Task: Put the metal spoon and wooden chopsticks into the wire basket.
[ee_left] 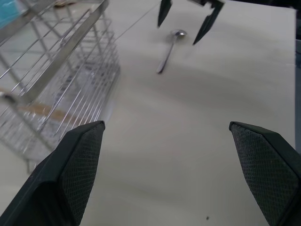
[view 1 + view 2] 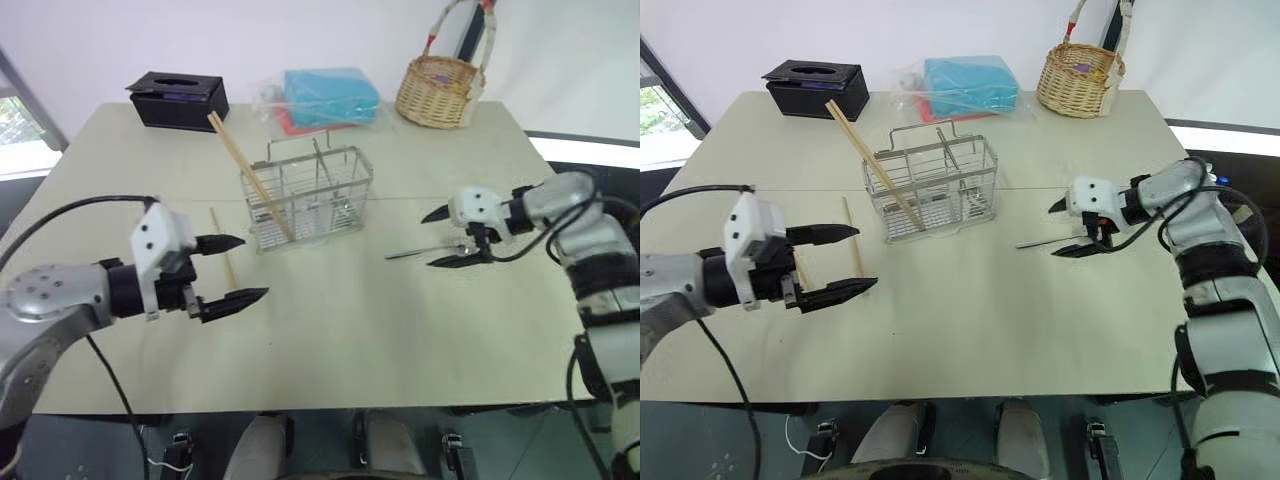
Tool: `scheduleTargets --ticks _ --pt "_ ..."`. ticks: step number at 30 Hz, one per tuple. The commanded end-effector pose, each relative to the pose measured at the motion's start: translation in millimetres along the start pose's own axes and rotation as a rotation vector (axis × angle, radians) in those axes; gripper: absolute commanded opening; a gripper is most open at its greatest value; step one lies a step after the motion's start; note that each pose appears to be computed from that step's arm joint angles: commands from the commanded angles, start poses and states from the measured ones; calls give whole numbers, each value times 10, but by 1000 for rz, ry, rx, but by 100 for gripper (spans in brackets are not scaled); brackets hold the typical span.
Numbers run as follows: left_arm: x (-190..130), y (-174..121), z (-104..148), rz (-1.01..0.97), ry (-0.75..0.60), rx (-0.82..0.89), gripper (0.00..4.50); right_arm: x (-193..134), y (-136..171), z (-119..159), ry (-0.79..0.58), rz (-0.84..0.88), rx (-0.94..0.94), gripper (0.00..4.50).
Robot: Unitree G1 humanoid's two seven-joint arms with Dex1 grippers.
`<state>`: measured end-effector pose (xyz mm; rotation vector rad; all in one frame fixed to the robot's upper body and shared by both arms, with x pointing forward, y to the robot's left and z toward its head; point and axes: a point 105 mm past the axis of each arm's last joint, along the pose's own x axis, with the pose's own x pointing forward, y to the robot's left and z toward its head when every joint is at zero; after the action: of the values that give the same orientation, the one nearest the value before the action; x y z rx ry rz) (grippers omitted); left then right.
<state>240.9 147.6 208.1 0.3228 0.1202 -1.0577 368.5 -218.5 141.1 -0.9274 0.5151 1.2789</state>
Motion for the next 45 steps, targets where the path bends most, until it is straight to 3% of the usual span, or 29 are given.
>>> scheduleTargets --ticks 1,13,16,23,29,34,39,41,45 --pt "9 -15 123 6 -33 48 444 -62 -68 -126 122 6 3 448" --pt "-10 5 244 80 -57 67 444 19 -215 -386 314 -120 73 448" --pt "-10 6 273 89 -64 72 450 40 -228 -419 338 -138 78 358" --pt "-5 52 321 112 -90 67 450 56 -244 -339 291 -130 96 5" --pt "22 106 346 121 -112 63 450 51 -277 -279 254 -150 75 5" --pt "19 150 359 126 -128 59 450 4 -250 76 14 -81 21 5" --pt "-54 282 463 162 -169 57 450 -190 -32 504 -255 7 -59 5" --pt "-82 328 512 174 -187 56 450 -297 102 760 -383 38 -46 5" --pt "-85 394 561 184 -208 58 450 -678 -28 1603 -820 -72 97 5"
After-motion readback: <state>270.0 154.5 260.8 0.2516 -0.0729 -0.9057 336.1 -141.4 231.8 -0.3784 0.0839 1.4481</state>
